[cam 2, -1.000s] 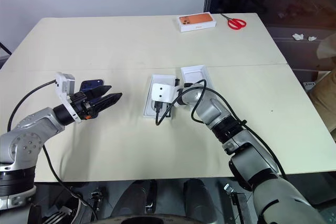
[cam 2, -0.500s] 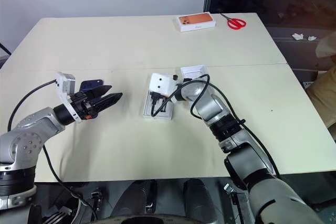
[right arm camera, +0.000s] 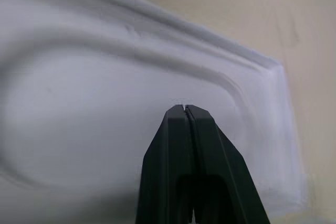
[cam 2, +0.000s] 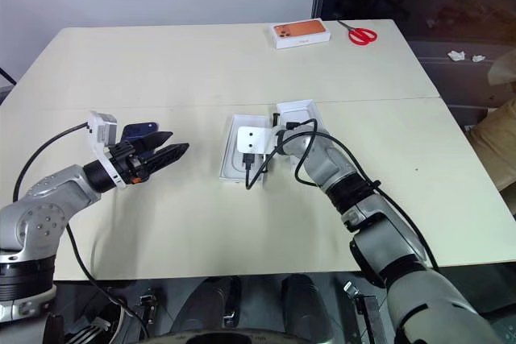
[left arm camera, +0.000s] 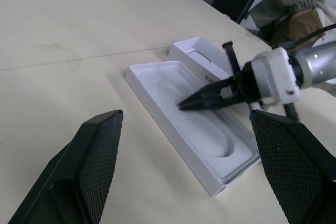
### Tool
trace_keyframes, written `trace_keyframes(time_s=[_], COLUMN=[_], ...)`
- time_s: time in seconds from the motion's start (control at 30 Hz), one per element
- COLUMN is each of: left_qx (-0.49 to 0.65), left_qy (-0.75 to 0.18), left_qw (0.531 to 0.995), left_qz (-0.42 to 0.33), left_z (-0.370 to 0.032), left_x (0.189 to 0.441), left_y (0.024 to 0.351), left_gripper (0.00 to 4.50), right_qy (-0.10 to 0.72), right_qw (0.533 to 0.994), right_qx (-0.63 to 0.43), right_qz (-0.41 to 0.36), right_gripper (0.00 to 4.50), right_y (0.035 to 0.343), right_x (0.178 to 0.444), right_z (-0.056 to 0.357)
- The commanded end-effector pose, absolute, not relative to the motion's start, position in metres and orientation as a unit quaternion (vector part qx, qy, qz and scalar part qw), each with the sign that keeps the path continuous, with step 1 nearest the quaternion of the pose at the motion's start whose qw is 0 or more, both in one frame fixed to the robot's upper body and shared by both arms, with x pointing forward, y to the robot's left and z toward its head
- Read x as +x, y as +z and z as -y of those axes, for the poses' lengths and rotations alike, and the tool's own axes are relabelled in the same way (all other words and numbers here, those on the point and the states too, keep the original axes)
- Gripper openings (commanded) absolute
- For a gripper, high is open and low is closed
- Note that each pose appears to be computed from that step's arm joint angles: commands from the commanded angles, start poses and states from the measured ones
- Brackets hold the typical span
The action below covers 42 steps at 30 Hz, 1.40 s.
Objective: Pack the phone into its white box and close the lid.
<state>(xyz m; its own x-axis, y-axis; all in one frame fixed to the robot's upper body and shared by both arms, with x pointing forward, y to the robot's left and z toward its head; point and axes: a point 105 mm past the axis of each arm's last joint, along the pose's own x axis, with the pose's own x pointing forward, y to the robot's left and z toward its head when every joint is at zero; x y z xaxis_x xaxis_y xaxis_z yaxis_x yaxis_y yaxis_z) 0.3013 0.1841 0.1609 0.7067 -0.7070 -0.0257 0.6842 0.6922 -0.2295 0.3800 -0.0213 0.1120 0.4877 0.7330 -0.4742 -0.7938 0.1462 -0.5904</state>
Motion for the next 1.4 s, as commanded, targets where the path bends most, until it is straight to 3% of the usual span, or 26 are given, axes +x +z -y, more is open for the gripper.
trace_keyframes(time_s=[0.03, 0.2, 0.5, 0.8, 1.1, 1.4], left_qx=[-0.082, -0.077, 0.001, 0.016, 0.014, -0.045], left_qy=[-0.385, -0.393, -0.459, -0.443, -0.399, -0.286], left_qw=[0.919, 0.916, 0.885, 0.893, 0.914, 0.954], left_qz=[-0.033, -0.041, -0.076, -0.077, -0.064, -0.081], left_z=[-0.186, -0.188, -0.198, -0.21, -0.226, -0.274], left_x=[0.298, 0.294, 0.262, 0.259, 0.268, 0.294], left_y=[0.172, 0.17, 0.162, 0.153, 0.155, 0.152], left_gripper=[4.09, 4.09, 4.09, 4.09, 4.09, 4.09], right_qy=[0.525, 0.578, 0.637, 0.622, 0.619, 0.589], right_qw=[0.795, 0.801, 0.746, 0.741, 0.755, 0.785], right_qx=[-0.304, -0.157, -0.169, -0.23, -0.202, -0.188], right_qz=[-0.004, -0.019, -0.091, -0.101, -0.074, -0.012], right_gripper=[0.07, 0.07, 4.48, 4.48, 4.48, 4.48], right_y=[0.153, 0.179, 0.163, 0.135, 0.149, 0.171], right_x=[0.374, 0.351, 0.309, 0.31, 0.317, 0.338], right_z=[0.01, 0.013, 0.031, 0.026, 0.019, -0.007])
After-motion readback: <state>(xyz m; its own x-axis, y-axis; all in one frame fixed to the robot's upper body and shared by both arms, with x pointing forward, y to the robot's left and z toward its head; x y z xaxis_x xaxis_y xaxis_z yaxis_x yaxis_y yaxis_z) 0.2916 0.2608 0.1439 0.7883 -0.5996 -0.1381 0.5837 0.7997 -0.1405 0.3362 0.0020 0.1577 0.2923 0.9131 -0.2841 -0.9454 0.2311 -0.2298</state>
